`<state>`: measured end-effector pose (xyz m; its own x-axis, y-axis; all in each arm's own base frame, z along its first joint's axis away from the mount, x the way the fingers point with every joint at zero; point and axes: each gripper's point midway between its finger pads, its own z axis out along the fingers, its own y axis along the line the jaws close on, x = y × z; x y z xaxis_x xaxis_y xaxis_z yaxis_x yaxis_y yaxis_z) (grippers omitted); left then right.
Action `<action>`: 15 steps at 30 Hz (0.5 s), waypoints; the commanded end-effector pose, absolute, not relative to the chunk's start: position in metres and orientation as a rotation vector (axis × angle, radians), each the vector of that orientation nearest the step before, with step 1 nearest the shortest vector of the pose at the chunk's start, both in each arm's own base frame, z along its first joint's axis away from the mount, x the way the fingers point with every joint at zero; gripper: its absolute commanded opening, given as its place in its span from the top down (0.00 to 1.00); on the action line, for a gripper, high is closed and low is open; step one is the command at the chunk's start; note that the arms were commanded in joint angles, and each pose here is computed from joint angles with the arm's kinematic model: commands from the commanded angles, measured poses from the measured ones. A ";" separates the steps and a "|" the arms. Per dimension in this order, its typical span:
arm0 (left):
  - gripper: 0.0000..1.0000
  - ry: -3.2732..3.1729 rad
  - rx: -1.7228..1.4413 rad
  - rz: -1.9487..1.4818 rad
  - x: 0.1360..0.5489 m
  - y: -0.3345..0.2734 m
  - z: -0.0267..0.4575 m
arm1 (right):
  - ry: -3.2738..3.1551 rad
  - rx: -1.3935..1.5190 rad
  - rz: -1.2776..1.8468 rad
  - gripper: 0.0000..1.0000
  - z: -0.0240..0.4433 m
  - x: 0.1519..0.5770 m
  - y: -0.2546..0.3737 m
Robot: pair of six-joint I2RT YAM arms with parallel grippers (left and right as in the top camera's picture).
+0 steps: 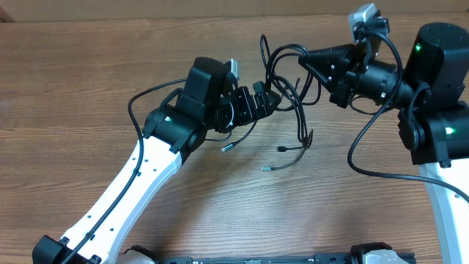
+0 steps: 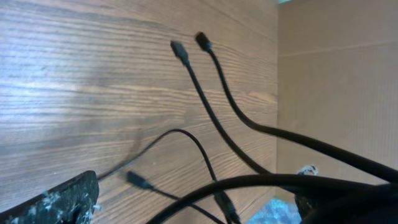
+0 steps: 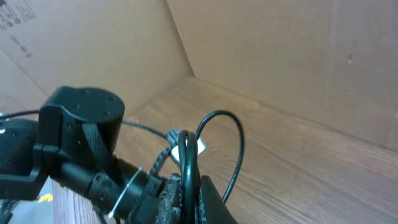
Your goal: Untangle cables
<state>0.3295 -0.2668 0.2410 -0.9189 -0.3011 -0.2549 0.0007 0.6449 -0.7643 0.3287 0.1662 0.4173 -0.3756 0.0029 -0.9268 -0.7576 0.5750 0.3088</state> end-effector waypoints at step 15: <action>0.00 2.646 -0.450 -0.804 0.318 -0.218 0.202 | 1.772 -0.419 0.895 0.96 0.439 0.346 0.153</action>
<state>0.3131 -0.2367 0.2052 -0.9207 -0.3476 -0.1775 -0.1612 0.7528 -0.6382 0.3436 0.1587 0.4254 -0.4109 0.1014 -0.9060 -0.6745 0.6348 0.3770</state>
